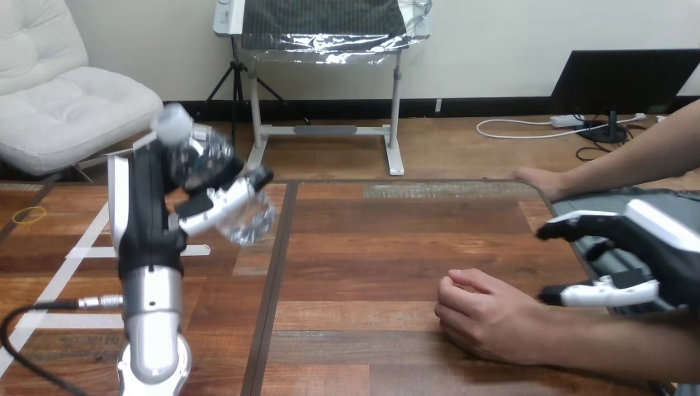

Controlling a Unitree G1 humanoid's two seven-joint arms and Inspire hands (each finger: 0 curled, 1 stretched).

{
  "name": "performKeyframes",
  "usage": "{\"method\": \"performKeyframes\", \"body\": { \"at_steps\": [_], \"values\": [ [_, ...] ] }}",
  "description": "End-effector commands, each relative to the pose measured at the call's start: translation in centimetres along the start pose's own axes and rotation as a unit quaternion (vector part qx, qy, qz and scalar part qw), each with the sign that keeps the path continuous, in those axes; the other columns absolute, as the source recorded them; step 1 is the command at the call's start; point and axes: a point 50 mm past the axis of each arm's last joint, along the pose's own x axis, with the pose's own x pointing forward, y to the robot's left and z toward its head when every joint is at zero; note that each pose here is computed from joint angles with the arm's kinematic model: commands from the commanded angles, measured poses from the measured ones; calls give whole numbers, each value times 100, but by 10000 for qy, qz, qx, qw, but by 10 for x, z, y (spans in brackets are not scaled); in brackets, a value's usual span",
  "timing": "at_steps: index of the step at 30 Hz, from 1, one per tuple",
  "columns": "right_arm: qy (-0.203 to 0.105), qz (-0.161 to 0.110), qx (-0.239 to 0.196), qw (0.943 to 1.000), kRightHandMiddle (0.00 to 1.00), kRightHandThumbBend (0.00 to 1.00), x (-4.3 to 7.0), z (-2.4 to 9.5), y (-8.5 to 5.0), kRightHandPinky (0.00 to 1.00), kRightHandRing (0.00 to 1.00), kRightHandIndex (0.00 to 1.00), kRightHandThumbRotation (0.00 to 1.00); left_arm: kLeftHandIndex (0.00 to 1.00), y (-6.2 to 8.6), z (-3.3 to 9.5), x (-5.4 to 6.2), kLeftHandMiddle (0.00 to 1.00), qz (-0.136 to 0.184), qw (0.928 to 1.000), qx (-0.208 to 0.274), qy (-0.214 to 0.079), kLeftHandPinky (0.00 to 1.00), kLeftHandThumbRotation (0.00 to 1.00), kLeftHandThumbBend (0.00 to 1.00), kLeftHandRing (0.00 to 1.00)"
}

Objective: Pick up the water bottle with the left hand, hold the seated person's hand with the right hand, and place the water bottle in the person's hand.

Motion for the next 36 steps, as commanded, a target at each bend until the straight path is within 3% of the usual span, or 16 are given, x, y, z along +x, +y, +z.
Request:
{"method": "performKeyframes", "body": {
  "at_steps": [1,17,36],
  "values": [
    [-126,-280,-230,9993,83,86,0,12,-32,72,83,79,45,42,0,31,22,40,137,9975,-229,-657,29,0,61,35],
    [387,-25,-252,9989,86,95,-21,8,-44,74,86,85,53,42,-1,29,22,40,120,9979,-287,-560,29,0,61,35],
    [618,506,-314,9963,86,96,-34,12,-48,76,88,85,47,42,-4,27,22,40,95,9981,-376,-488,29,0,62,35]
  ]
}}
